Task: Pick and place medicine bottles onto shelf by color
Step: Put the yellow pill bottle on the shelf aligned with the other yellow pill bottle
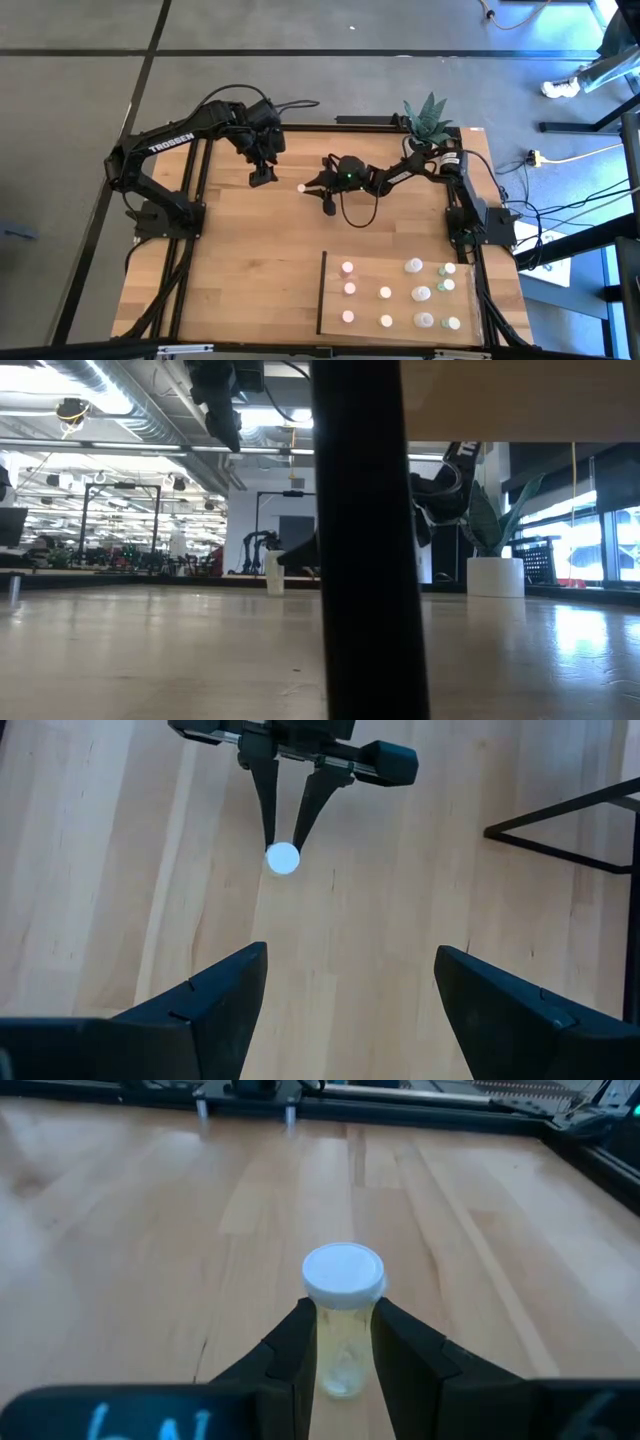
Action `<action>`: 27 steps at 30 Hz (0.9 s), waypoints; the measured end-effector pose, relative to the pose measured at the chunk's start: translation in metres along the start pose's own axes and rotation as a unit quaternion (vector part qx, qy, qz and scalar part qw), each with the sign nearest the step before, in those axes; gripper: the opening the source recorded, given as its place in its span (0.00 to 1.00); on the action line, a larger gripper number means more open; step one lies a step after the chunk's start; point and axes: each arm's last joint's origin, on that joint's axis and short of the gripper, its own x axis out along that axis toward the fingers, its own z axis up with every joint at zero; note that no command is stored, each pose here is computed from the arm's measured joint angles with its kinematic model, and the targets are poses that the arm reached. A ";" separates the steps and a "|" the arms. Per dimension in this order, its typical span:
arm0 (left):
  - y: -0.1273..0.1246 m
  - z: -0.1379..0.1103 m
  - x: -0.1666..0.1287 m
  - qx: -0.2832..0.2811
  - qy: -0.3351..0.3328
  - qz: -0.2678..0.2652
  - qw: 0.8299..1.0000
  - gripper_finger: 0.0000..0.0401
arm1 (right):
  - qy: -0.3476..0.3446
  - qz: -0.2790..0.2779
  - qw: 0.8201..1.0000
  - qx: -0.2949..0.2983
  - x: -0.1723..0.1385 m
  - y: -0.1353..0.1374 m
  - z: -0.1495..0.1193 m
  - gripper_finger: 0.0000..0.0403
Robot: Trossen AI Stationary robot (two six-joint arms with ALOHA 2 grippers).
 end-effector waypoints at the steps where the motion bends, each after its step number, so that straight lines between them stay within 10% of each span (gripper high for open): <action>1: 0.000 0.000 0.000 0.000 0.000 0.000 1.000 0.70 | -0.002 0.000 1.000 -0.001 0.000 0.000 0.000 0.23; 27: 0.000 0.000 0.000 0.000 0.000 0.000 1.000 0.70 | -0.002 -0.001 1.000 0.001 0.000 0.000 0.000 0.46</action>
